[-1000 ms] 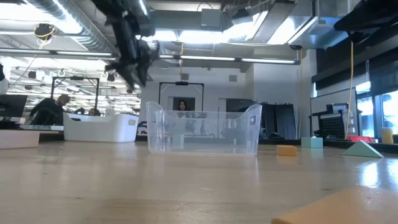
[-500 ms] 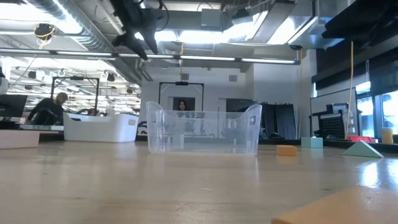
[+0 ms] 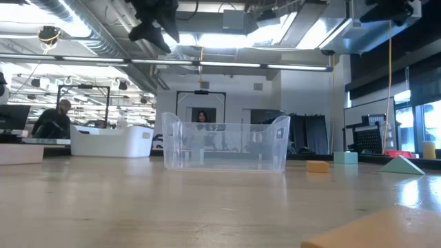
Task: Sort & place blocks by color
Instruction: Put the bottom blue block into the transparent bin
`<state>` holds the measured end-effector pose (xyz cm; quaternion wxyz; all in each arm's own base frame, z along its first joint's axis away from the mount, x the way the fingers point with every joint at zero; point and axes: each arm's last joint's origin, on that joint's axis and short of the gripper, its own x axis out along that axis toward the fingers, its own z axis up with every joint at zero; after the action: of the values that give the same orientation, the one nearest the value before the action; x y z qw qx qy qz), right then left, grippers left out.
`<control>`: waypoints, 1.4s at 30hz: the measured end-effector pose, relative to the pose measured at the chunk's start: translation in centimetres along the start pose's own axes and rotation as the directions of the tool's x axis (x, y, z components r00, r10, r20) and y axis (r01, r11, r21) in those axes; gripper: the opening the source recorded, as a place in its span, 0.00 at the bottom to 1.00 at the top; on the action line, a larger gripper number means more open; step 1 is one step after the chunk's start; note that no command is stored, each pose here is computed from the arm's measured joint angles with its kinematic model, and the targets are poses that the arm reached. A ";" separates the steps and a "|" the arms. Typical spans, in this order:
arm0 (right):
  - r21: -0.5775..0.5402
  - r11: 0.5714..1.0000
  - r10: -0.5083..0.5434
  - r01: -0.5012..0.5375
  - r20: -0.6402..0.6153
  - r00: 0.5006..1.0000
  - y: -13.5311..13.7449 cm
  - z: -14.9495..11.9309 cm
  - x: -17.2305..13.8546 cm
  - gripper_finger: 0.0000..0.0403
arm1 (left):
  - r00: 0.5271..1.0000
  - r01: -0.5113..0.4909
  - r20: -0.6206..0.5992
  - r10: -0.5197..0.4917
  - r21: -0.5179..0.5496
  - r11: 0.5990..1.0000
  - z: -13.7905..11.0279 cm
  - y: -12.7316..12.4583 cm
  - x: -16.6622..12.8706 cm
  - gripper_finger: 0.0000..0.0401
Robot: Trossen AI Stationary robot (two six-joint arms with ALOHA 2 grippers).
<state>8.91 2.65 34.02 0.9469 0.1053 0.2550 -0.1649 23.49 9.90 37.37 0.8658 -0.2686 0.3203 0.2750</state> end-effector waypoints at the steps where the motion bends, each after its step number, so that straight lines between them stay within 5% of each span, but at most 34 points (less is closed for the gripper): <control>1: 0.007 1.000 -0.008 0.008 -0.051 0.999 0.0 0.3 -0.2 0.57 | 1.000 0.011 -0.002 -0.011 -0.004 1.000 -0.2 -0.3 -0.2 0.49; 8: 0.067 0.990 -0.079 0.120 -0.436 0.897 1.3 1.6 0.7 0.56 | 0.996 0.086 -0.005 -0.086 0.053 0.995 -1.4 -2.4 -1.5 0.49; 16: 0.222 0.895 -0.138 0.387 -0.687 0.713 3.0 1.5 5.6 0.53 | 0.988 0.153 -0.044 -0.148 0.137 0.979 -2.7 -4.4 -1.8 0.49; 21: 0.184 0.848 -0.164 0.496 -0.800 0.578 3.3 0.7 9.3 0.53 | 0.982 0.186 -0.061 -0.177 0.193 0.963 -3.4 -5.2 -2.3 0.49; 27: 0.086 0.846 -0.171 0.526 -0.891 0.421 2.8 -1.6 13.1 0.53 | 0.977 0.215 -0.041 -0.210 0.205 0.955 -3.6 -5.2 -3.6 0.49; 36: 0.048 0.888 -0.154 0.457 -0.906 0.394 0.8 -6.0 17.1 0.53 | 0.964 0.254 0.034 -0.264 0.176 0.951 -3.6 -4.5 -6.2 0.49; 42: 0.040 0.868 -0.155 0.494 -0.925 0.347 -1.3 -8.4 17.9 0.53 | 0.960 0.266 0.051 -0.275 0.133 0.955 -3.5 -4.4 -6.7 0.49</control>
<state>19.25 -0.82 17.44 0.5761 0.2716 0.7067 -0.3080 20.58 2.50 41.03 0.9210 -0.2455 0.2668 0.1423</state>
